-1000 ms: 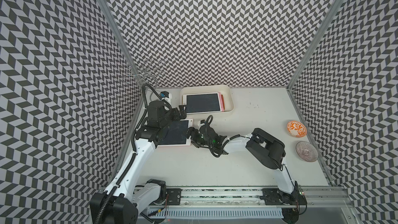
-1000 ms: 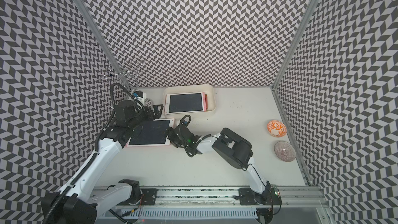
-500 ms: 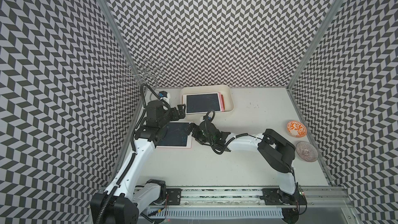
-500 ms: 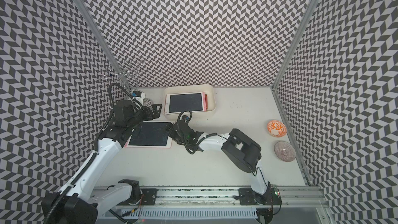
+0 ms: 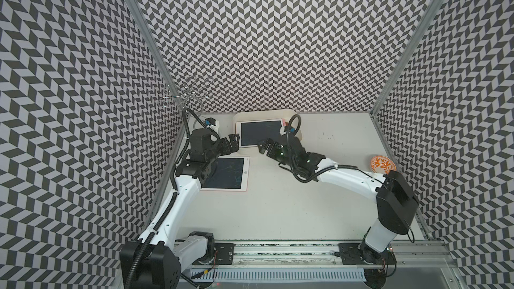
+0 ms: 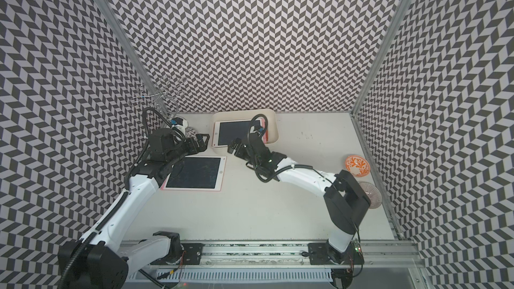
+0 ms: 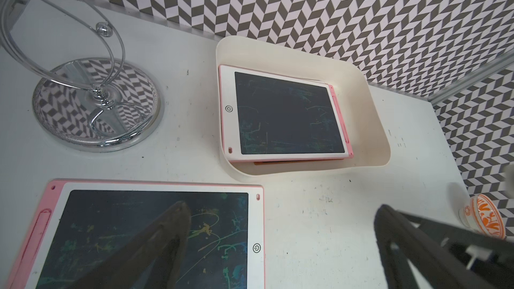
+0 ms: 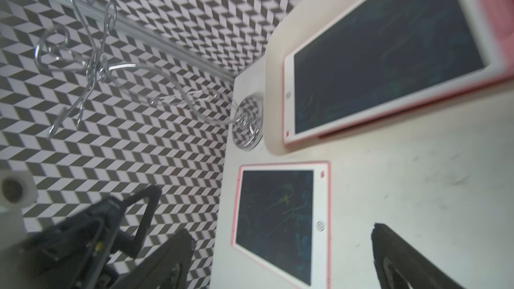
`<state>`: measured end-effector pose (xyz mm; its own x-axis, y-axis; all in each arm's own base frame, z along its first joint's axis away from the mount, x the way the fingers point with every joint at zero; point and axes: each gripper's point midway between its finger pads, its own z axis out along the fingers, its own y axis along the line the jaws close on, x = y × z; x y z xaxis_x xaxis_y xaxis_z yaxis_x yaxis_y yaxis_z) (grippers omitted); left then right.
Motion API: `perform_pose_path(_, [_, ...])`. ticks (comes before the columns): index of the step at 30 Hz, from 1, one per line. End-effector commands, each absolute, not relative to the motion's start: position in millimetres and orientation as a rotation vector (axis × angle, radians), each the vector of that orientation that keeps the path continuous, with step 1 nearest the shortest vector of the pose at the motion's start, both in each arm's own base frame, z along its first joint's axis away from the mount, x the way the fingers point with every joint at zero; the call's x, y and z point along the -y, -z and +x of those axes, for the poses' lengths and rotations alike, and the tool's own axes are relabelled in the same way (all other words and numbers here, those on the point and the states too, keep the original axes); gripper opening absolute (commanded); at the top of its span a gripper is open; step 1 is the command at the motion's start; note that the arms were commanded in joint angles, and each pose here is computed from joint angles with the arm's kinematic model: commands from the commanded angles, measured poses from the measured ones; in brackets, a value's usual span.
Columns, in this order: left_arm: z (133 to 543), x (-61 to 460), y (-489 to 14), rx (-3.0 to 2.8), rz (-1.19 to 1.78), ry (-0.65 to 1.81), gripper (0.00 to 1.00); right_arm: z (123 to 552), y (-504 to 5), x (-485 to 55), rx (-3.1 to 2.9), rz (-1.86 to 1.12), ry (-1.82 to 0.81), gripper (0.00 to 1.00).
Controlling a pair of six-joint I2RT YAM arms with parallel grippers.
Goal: Take out the writing tablet from the storage box
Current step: Place the writing tablet at the center of the board, then pick up the storage box at the center of the board.
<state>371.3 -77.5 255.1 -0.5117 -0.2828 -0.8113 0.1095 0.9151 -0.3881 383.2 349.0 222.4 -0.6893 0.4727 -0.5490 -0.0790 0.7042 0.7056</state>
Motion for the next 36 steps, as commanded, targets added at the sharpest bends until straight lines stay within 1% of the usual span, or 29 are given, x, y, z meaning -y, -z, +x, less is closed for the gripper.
perform_pose_path(1, [382,83,-274,-2.009,-0.132,0.523,0.99,412,-241,-289,-2.131,0.207,-0.708,1.00])
perform_pose_path(5, [398,88,-275,-1.994,-0.157,0.544,0.99,455,-242,-238,-2.128,0.160,-0.498,0.99])
perform_pose_path(9, [422,102,-272,-1.992,-0.124,0.556,0.99,496,-227,-211,-2.153,0.107,-0.308,0.96])
perform_pose_path(14, [462,122,-261,-2.040,-0.042,0.504,0.99,535,-201,-200,-2.206,0.042,-0.180,0.90])
perform_pose_path(16, [473,127,-257,-2.064,-0.018,0.479,0.99,548,-191,-200,-2.225,0.022,-0.139,0.90])
perform_pose_path(20, [487,135,-244,-2.116,-0.002,0.467,0.99,571,-172,-204,-2.260,-0.009,-0.126,0.86])
perform_pose_path(28, [499,148,-218,-2.163,-0.032,0.508,0.99,599,-141,-204,-2.285,-0.011,-0.144,0.72])
perform_pose_path(36, [504,152,-186,-2.246,-0.051,0.491,0.99,602,-115,-201,-2.327,-0.016,-0.157,0.52])
